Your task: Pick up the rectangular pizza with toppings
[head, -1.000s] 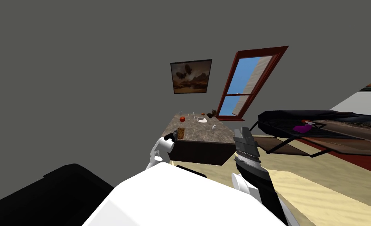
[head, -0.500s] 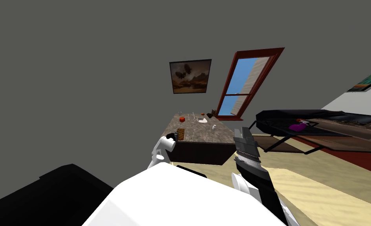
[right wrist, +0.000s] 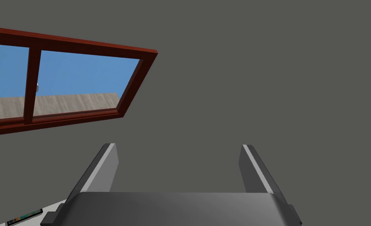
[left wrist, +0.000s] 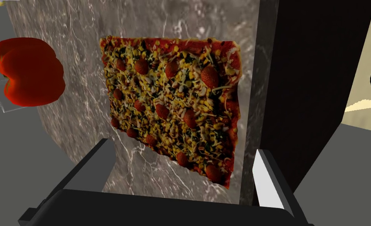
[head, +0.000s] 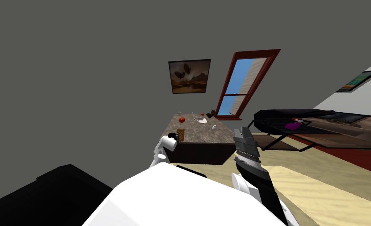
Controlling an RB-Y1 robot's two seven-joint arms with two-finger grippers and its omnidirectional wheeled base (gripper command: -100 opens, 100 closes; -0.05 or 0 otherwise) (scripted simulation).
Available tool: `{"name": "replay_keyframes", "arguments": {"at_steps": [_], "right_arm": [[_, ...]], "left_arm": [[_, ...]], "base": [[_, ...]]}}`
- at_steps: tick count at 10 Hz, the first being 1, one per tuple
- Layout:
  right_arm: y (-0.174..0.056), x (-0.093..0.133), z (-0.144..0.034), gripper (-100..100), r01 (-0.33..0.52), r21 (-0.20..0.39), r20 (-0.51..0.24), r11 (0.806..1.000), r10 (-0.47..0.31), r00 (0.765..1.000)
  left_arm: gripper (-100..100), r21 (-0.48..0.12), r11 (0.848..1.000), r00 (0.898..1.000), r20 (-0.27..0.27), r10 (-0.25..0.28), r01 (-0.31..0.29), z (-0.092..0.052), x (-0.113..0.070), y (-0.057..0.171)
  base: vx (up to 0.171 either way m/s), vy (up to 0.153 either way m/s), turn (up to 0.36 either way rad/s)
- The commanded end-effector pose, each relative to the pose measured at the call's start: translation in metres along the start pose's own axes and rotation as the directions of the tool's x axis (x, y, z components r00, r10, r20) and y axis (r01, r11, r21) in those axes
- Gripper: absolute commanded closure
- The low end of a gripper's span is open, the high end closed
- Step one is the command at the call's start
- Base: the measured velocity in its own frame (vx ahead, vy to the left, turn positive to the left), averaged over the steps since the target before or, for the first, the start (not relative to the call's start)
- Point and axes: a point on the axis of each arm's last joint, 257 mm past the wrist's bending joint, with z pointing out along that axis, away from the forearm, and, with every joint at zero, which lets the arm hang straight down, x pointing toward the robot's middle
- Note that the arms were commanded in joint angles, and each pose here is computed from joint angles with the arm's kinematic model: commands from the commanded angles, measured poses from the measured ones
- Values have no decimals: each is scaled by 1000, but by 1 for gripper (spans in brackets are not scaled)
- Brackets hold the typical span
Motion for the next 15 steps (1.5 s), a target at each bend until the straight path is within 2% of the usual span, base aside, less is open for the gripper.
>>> {"name": "replay_keyframes", "arguments": {"at_steps": [1, 3, 4, 7, 9, 10, 11, 12, 15], "right_arm": [[0, 0, 0, 0, 0, 0, 0, 1000, 0, 1000], [0, 0, 0, 0, 0, 0, 0, 1000, 0, 1000], [0, 0, 0, 0, 0, 0, 0, 1000, 0, 1000], [0, 0, 0, 0, 0, 0, 0, 1000, 0, 1000], [0, 0, 0, 0, 0, 0, 0, 1000, 0, 1000], [0, 0, 0, 0, 0, 0, 0, 1000, 0, 1000], [0, 0, 0, 0, 0, 0, 0, 1000, 0, 1000], [0, 0, 0, 0, 0, 0, 0, 1000, 0, 1000], [0, 0, 0, 0, 0, 0, 0, 1000, 0, 1000]], "left_arm": [[-100, -28, 1000, 1000, 2, -2, 2, -1, 2, 7], [-100, -86, 996, 1000, -3, -12, 12, -2, 11, 19], [-100, -92, 996, 1000, -1, -12, 12, -2, 11, 20], [-100, -159, 987, 1000, -11, -26, 24, -5, 24, 33], [-100, -186, 982, 999, -20, -35, 31, -8, 32, 38], [-100, -176, 984, 999, -17, -32, 28, -5, 29, 36], [0, -179, 983, 999, -17, -33, 29, -5, 30, 37], [-100, -178, 984, 999, -18, -32, 28, 2, 30, 38], [-100, -178, 984, 999, -19, -30, 26, 15, 30, 41]], "base": [[18, 25, -22], [28, 37, -51], [16, 36, -23], [19, 33, -42], [20, 30, -30], [8, 12, -6], [0, 0, 0], [0, 0, 0], [8, -4, 6]]}}
